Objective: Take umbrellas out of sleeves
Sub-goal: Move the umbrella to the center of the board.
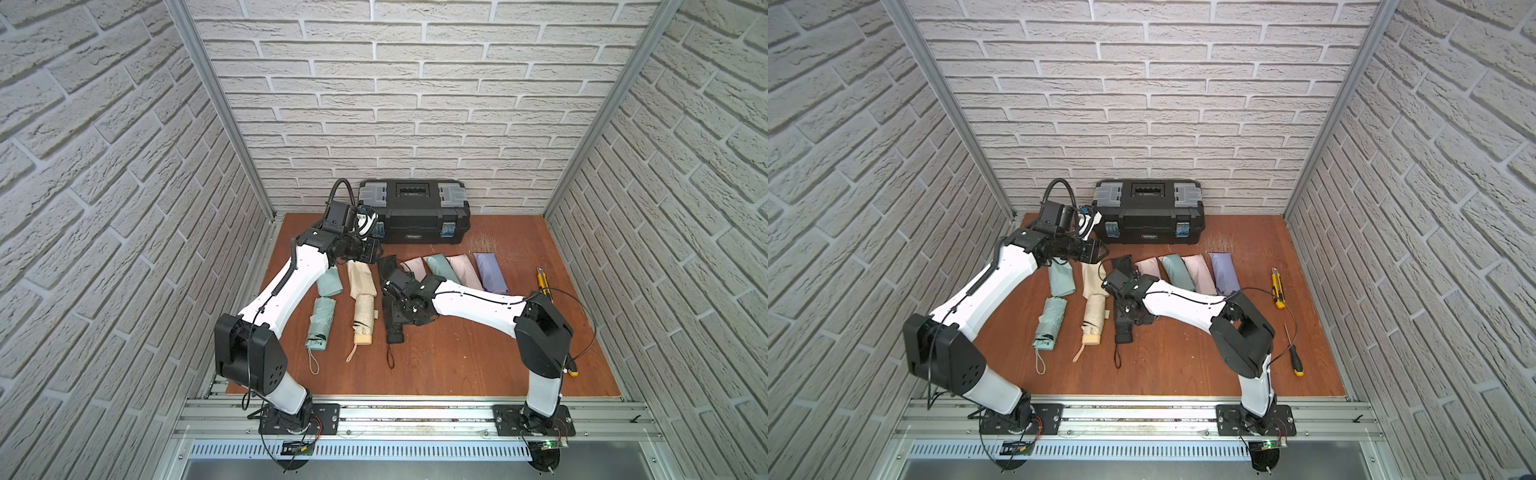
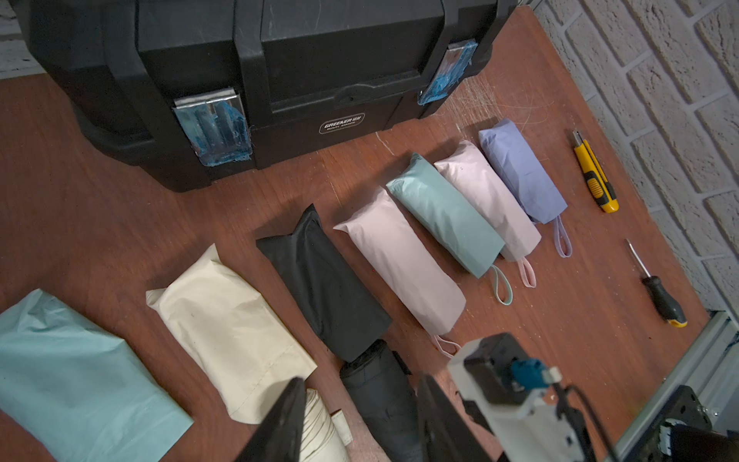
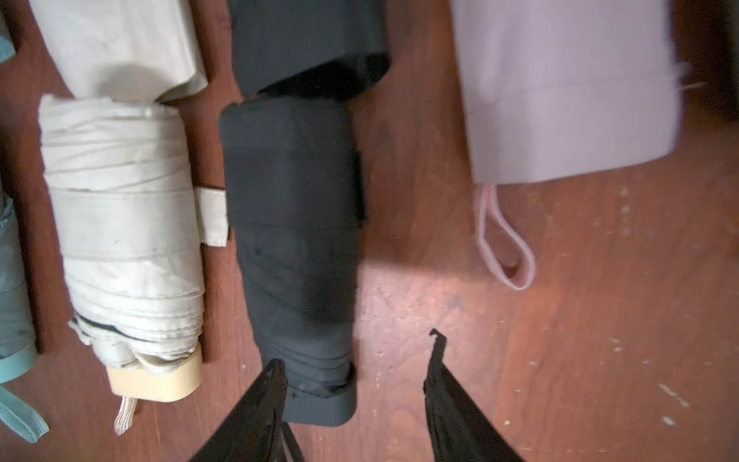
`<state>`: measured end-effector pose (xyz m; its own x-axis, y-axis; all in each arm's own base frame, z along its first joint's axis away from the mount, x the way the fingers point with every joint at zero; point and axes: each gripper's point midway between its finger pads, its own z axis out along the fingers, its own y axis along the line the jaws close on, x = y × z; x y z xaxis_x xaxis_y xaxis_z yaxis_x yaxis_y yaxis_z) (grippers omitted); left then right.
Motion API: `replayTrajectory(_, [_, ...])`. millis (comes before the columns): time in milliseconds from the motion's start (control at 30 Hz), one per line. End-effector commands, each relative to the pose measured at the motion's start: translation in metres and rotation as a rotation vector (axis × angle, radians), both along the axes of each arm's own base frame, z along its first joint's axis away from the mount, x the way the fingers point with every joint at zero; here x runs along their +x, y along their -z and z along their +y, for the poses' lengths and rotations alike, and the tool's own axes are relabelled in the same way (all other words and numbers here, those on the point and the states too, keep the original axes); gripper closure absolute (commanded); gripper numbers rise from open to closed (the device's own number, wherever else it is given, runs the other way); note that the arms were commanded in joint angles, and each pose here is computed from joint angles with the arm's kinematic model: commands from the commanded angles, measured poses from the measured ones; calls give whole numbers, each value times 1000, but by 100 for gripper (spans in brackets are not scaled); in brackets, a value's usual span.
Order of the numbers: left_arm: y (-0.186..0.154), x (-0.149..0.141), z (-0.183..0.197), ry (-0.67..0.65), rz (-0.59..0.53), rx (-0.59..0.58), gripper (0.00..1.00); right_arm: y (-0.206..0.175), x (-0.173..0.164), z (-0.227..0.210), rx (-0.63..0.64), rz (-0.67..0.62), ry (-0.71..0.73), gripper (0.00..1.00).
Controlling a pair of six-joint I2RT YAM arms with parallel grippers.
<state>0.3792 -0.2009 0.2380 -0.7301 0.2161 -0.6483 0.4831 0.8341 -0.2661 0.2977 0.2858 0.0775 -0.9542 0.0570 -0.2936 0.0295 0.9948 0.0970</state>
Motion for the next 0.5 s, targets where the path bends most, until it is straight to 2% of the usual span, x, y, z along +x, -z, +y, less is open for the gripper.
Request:
replayTrajectory(0, [-5, 1, -2, 14, -18, -17, 52, 2, 8, -31, -88, -13, 0, 43])
replayTrajectory(367, [1, 3, -3, 18, -2, -16, 52, 24, 28, -38, -171, 15, -67, 44])
replayTrajectory(467, [1, 3, -3, 19, 0, -16, 52, 42, 29, -40, -192, 46, -70, 45])
